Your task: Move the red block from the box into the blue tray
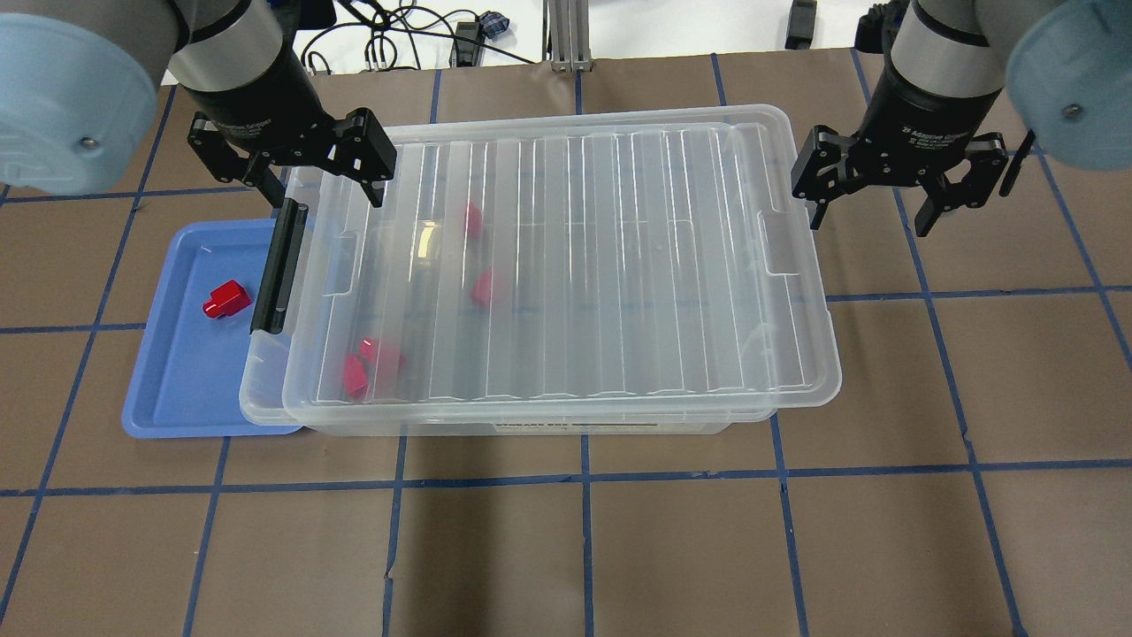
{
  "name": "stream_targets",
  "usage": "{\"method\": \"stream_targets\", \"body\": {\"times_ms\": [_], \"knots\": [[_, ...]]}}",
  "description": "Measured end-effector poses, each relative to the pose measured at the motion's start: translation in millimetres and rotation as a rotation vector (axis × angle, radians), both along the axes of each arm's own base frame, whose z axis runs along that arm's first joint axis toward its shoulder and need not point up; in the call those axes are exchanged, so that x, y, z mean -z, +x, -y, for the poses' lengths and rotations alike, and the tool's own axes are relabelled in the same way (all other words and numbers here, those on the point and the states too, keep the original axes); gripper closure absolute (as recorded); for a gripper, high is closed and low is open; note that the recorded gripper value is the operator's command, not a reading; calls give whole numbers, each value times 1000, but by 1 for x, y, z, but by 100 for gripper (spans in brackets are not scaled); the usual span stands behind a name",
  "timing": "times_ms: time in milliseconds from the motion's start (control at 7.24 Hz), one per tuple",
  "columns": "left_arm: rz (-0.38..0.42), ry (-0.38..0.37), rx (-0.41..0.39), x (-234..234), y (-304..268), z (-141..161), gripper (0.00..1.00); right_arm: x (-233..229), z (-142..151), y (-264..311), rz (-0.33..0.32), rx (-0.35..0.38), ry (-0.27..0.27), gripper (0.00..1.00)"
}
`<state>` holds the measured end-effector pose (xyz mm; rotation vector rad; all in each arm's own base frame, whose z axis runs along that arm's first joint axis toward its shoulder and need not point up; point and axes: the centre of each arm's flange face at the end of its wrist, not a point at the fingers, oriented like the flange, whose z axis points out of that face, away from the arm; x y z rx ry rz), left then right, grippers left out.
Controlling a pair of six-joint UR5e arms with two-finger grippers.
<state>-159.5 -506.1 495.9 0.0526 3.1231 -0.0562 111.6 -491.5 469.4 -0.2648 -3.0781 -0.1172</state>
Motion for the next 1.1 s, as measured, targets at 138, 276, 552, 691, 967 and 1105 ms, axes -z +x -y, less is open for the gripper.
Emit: {"method": "stream_targets", "body": {"times_ms": [138,276,552,691,967,1105], "knots": [[0,2,0,1,0,0,0,-1,0,0,0,0,-4,0],[0,3,-1,1,0,1,0,-2,0,0,1,0,-6,0],[0,1,2,0,-2,0,0,-3,-1,0,1,0,-8,0],[0,-2,6,-1,-3,-2,0,-3,-1,0,1,0,-8,0],[0,-1,9,-1,-5,-2,0,-3,-1,0,1,0,-8,0],[0,1,10,1,-6,-1,0,-3,-1,0,1,0,-8,0]]}}
